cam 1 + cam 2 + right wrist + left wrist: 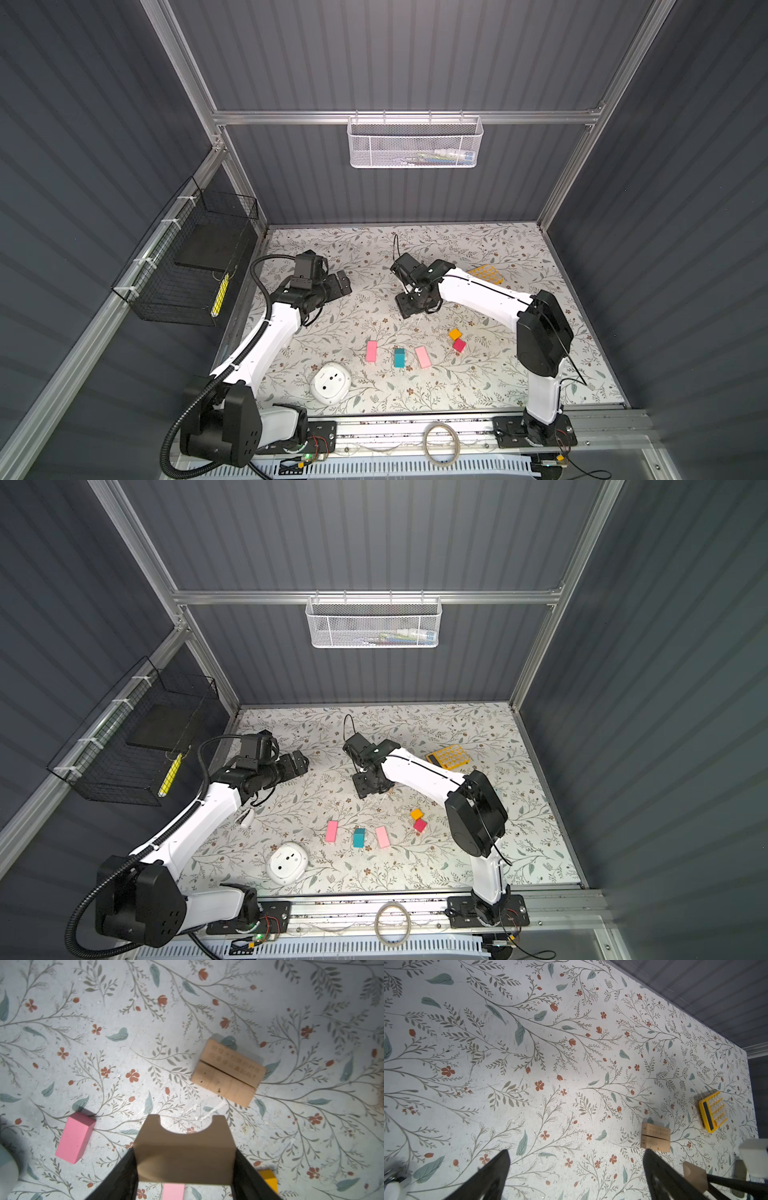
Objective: Build the wood block tower
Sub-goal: 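Lift the plain block with the right gripper and carry it over the paired blocks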
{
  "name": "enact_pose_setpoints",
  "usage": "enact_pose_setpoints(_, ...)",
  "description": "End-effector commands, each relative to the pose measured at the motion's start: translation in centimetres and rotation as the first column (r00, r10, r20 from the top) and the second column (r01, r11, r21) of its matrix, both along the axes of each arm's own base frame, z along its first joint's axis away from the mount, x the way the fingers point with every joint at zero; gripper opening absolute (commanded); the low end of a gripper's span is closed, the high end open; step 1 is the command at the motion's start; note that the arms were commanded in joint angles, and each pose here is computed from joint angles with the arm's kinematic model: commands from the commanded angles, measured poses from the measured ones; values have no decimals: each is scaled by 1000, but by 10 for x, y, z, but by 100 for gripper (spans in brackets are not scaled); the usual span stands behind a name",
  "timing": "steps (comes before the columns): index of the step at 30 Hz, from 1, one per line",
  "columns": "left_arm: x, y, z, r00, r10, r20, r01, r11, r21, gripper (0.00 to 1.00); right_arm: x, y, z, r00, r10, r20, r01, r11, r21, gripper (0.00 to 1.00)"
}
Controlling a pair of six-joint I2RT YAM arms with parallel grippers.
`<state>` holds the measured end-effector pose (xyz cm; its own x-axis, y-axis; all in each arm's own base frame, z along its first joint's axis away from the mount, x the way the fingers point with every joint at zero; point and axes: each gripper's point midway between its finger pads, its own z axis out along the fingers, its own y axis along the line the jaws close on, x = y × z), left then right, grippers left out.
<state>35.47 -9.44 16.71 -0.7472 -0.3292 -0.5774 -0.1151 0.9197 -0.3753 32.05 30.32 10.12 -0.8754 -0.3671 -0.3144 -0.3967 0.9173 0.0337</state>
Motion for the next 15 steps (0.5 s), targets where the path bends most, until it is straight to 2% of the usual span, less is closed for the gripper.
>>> enact_pose_setpoints(1,-4,2,2,1000,-15,-5,15,1000,12,100,10,-19,5,995,-96,11,96,995,-1,43)
enact_pose_setpoints(15,-6,4,2,1000,-17,-7,17,1000,26,100,30,-29,-2,963,-268,17,267,963,42,41)
